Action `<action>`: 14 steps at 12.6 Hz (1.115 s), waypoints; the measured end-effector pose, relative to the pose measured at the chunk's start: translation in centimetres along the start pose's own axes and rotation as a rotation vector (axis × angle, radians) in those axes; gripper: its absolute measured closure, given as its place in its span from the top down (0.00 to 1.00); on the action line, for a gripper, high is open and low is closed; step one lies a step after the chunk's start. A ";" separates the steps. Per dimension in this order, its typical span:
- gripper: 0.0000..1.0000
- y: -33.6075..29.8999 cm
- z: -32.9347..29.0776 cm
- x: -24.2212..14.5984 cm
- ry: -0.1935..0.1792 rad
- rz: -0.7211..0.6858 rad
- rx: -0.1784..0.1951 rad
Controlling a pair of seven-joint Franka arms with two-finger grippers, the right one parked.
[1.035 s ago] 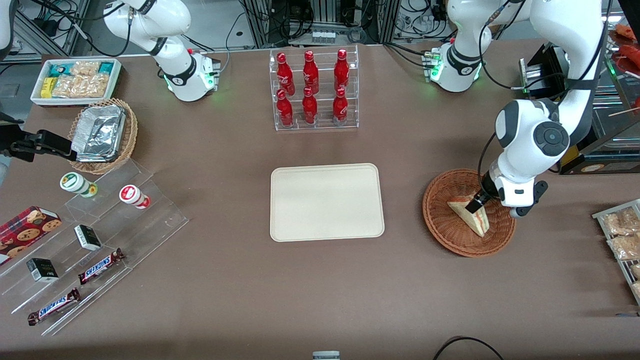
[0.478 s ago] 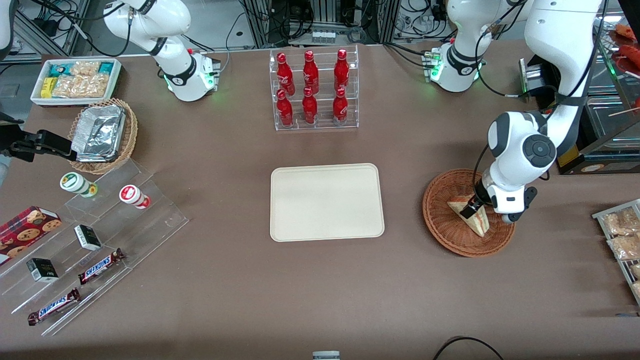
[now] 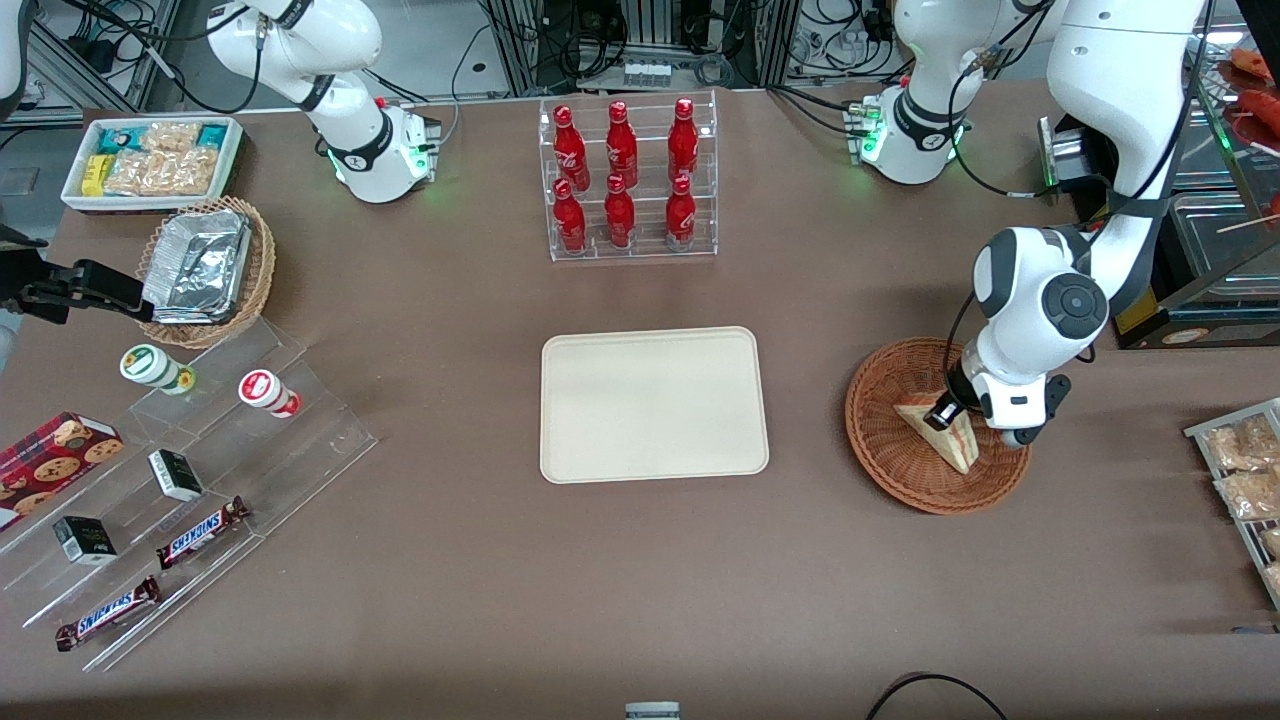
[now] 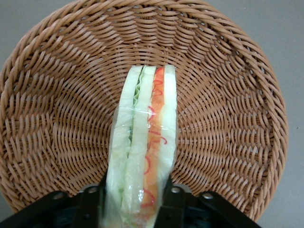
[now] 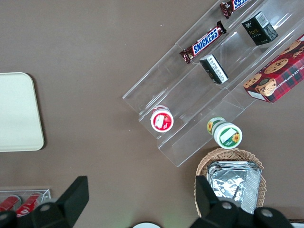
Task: Place sandwich from basket to tray
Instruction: 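Lift the sandwich and carry it with the left gripper over the tray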
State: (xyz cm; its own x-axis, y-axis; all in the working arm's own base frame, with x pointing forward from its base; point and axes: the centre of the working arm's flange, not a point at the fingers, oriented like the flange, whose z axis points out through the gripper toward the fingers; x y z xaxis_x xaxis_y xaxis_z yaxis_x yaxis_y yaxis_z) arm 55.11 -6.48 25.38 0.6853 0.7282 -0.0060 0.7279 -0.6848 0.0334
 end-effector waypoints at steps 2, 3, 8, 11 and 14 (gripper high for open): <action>0.31 0.4 -0.6 0.2 -0.019 0.012 0.026; 0.29 0.8 -1.3 0.3 -0.039 0.030 0.052; 0.15 6.2 -8.1 -2.1 -0.103 0.162 0.133; 0.15 9.4 -9.2 -6.6 -0.094 0.254 0.128; 0.15 12.7 -9.6 -11.8 -0.085 0.350 0.115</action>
State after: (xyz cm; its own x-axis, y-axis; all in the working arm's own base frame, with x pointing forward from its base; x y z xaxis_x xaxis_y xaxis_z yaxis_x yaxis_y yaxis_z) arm 56.05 -23.46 35.49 0.8885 0.4484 -0.0970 0.4440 -0.8937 -0.0646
